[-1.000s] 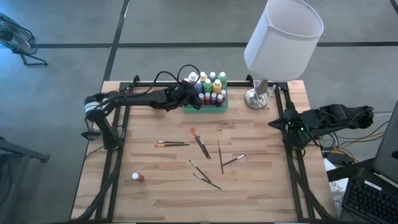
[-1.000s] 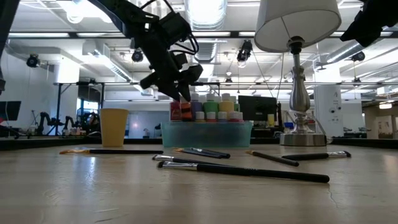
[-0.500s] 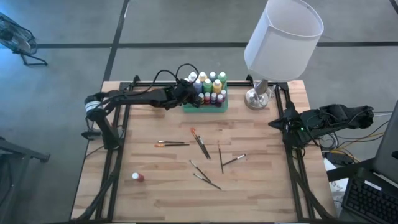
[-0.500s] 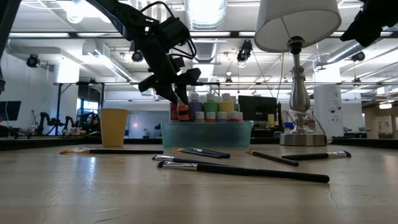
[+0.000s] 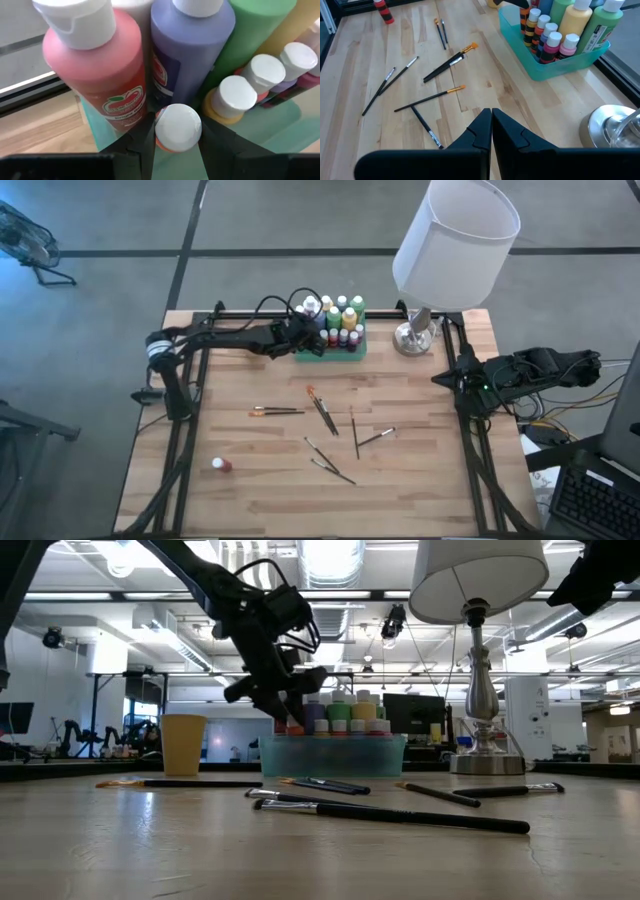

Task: Pick & Place Paint Supplies
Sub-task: Put the small orange paint bottle into the green bin

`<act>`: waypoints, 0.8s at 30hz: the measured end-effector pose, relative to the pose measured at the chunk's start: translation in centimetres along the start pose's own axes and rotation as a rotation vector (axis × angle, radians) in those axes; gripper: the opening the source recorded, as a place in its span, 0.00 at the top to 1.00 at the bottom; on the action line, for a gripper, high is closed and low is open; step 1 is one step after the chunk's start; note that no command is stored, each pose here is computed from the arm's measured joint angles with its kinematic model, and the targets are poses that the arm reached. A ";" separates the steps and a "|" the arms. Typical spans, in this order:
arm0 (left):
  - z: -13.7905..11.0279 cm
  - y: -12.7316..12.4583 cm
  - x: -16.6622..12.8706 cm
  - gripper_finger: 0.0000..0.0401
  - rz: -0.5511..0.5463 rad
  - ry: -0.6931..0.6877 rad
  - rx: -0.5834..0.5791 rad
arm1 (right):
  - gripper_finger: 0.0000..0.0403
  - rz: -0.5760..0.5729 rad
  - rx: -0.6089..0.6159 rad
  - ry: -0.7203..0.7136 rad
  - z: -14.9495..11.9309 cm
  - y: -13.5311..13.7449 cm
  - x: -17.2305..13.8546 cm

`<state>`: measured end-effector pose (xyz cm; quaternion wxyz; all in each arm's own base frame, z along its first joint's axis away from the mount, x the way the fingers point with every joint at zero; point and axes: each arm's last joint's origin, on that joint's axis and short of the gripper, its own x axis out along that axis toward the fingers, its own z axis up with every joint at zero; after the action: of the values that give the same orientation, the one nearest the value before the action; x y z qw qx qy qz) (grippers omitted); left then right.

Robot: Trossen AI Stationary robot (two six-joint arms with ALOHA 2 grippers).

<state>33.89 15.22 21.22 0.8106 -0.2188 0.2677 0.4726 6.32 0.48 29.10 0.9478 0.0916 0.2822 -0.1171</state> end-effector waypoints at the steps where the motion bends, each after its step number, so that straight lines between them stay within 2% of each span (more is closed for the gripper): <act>1: 0.0 0.0 0.1 0.68 0.000 -0.001 -0.001 | 0.98 0.000 0.000 0.000 0.0 0.0 0.0; 9: -0.4 -0.2 1.0 0.68 0.004 0.003 0.000 | 0.98 0.000 0.000 0.000 0.0 0.0 0.0; 24: 0.6 -1.4 2.0 0.68 0.015 0.032 0.034 | 0.98 0.000 0.000 -0.001 0.0 0.0 0.0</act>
<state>36.05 16.23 20.52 0.8062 -0.2106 0.2901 0.4707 6.32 0.47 29.11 0.9478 0.0917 0.2819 -0.1173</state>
